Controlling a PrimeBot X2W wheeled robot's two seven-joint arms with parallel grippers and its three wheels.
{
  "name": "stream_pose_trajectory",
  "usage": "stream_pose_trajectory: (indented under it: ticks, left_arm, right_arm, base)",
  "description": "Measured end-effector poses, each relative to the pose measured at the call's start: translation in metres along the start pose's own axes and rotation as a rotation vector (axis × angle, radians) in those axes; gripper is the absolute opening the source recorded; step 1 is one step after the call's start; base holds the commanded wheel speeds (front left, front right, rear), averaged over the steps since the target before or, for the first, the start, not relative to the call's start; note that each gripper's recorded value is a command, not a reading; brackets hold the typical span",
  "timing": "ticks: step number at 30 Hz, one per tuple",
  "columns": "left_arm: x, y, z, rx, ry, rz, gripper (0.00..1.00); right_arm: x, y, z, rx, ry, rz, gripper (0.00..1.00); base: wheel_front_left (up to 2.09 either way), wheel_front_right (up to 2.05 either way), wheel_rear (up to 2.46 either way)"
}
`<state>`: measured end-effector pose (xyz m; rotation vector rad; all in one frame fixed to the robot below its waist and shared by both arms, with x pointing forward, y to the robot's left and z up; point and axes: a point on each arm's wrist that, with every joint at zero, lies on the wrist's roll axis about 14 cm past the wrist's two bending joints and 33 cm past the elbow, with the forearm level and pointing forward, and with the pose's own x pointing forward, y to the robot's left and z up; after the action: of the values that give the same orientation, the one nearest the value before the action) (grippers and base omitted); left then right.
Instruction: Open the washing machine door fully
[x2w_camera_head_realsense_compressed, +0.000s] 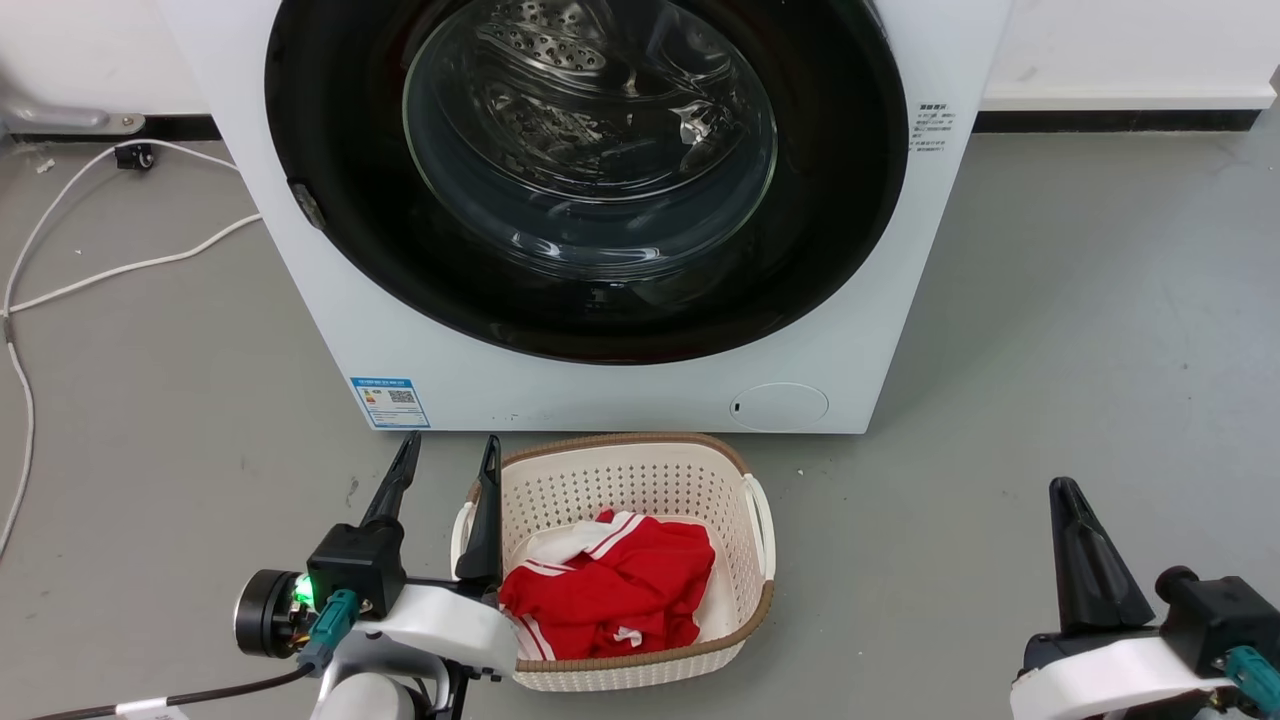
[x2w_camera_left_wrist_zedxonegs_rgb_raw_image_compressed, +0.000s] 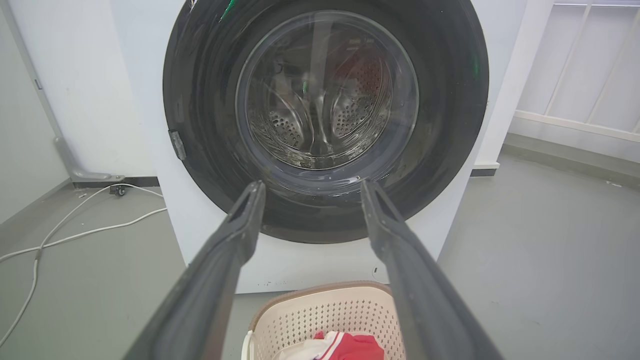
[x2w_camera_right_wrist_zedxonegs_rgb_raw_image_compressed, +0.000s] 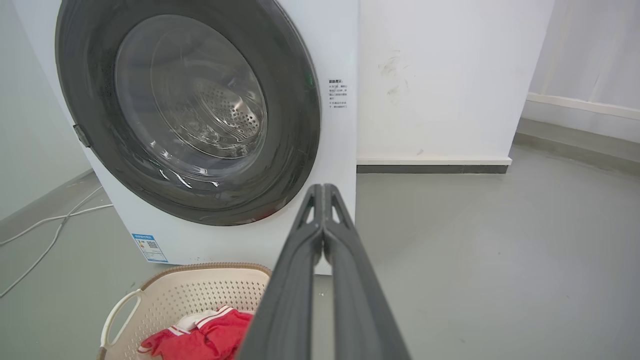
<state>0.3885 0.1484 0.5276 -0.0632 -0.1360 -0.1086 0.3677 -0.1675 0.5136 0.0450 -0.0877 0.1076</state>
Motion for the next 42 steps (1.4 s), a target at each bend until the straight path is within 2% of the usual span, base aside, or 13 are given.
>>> stream_pose_trajectory:
  ticks: [1, 3, 10, 15, 18, 24, 29, 33, 42]
  left_arm:
    - [0.000, 0.000, 0.000, 0.000, 0.000, 0.000, 1.00]
    - [0.000, 0.000, 0.000, 0.000, 0.000, 0.000, 1.00]
    - [0.000, 0.001, 0.000, -0.004, 0.000, 0.002, 1.00]
    - [0.000, 0.001, 0.000, -0.011, -0.001, 0.004, 1.00]
    - [0.001, 0.001, -0.001, -0.014, 0.001, 0.003, 1.00]
    - [0.008, 0.001, -0.006, -0.016, 0.012, 0.009, 1.00]
    - [0.020, 0.002, -0.009, -0.017, 0.009, 0.010, 1.00]
    - [0.027, 0.004, -0.015, -0.012, 0.019, 0.012, 1.00]
    - [0.044, 0.009, -0.025, -0.015, 0.029, 0.023, 1.00]
  right_arm:
    - [0.000, 0.000, 0.001, 0.014, -0.006, -0.001, 0.00]
    - [0.001, -0.003, 0.005, 0.131, -0.032, -0.026, 0.00]
    - [0.004, -0.020, 0.012, 0.789, -0.139, -0.155, 0.00]
    - [0.006, -0.039, 0.008, 1.316, -0.222, -0.274, 0.00]
    - [0.013, -0.050, 0.015, 1.468, -0.282, -0.296, 0.00]
    - [0.033, -0.079, 0.024, 1.591, -0.377, -0.335, 0.00]
    - [0.066, -0.104, 0.035, 1.696, -0.420, -0.313, 0.00]
    - [0.096, -0.113, 0.044, 1.682, -0.381, -0.253, 0.00]
    - [0.172, -0.118, 0.057, 1.507, -0.178, -0.120, 0.00]
  base:
    - [0.00, 0.00, 0.00]
    - [0.00, 0.00, 0.00]
    - [0.00, 0.00, 0.00]
    - [0.00, 0.00, 0.00]
    - [0.00, 0.00, 0.00]
    - [0.00, 0.00, 0.00]
    - [0.00, 0.00, 0.00]
    - [0.00, 0.00, 0.00]
    - [0.00, 0.00, 0.00]
